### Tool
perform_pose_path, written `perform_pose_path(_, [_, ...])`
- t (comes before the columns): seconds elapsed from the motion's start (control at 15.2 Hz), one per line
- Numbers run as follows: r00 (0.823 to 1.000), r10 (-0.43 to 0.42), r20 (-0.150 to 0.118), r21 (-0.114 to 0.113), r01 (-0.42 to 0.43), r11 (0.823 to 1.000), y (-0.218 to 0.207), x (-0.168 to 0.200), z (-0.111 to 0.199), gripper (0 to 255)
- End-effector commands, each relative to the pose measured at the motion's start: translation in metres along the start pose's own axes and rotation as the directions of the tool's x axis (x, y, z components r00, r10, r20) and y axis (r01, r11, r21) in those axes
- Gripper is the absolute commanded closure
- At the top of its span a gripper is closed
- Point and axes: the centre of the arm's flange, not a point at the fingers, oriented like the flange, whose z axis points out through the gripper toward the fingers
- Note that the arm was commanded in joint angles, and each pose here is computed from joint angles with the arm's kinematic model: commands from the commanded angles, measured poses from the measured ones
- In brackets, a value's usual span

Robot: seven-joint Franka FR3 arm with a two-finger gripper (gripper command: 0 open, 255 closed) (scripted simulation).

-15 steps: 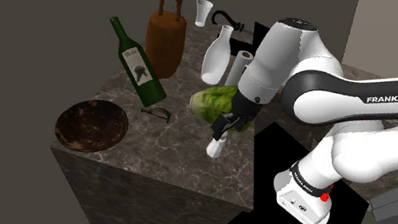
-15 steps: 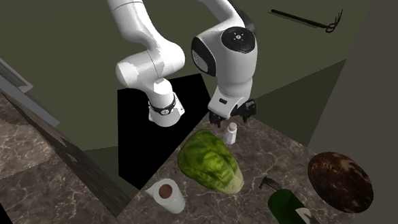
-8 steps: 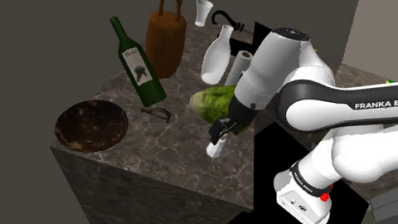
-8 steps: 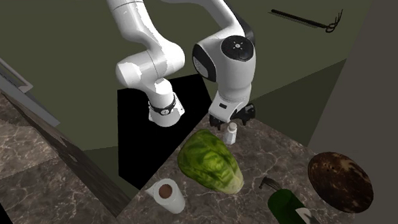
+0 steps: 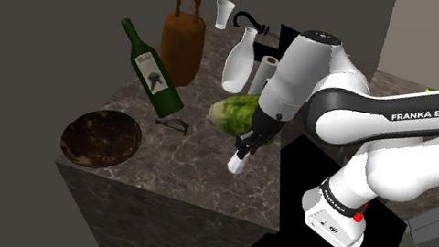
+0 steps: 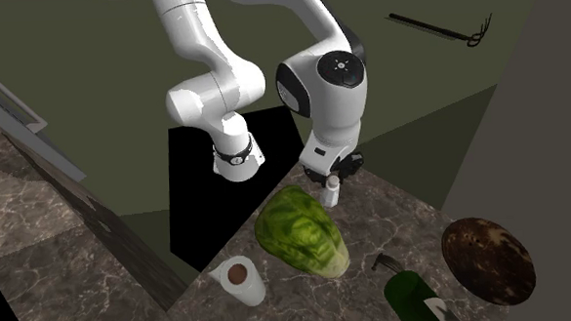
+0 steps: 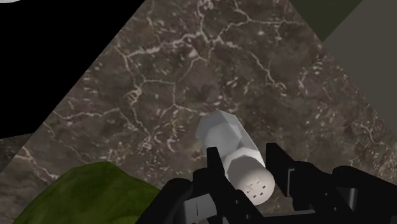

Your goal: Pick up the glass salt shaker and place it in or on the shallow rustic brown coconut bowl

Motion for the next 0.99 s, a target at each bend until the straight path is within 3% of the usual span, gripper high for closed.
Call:
perform_pose_path(0.0, [1.0,0.0,0.001,0.0,0.0,1.0,0.0,0.0,0.0,255])
perform_pose_path(0.26, [1.0,0.0,0.001,0.0,0.0,1.0,0.0,0.0,0.0,255])
perform_pose_path(0.92, [1.0,0.0,0.001,0.0,0.0,1.0,-0.005,0.0,-0.052,255])
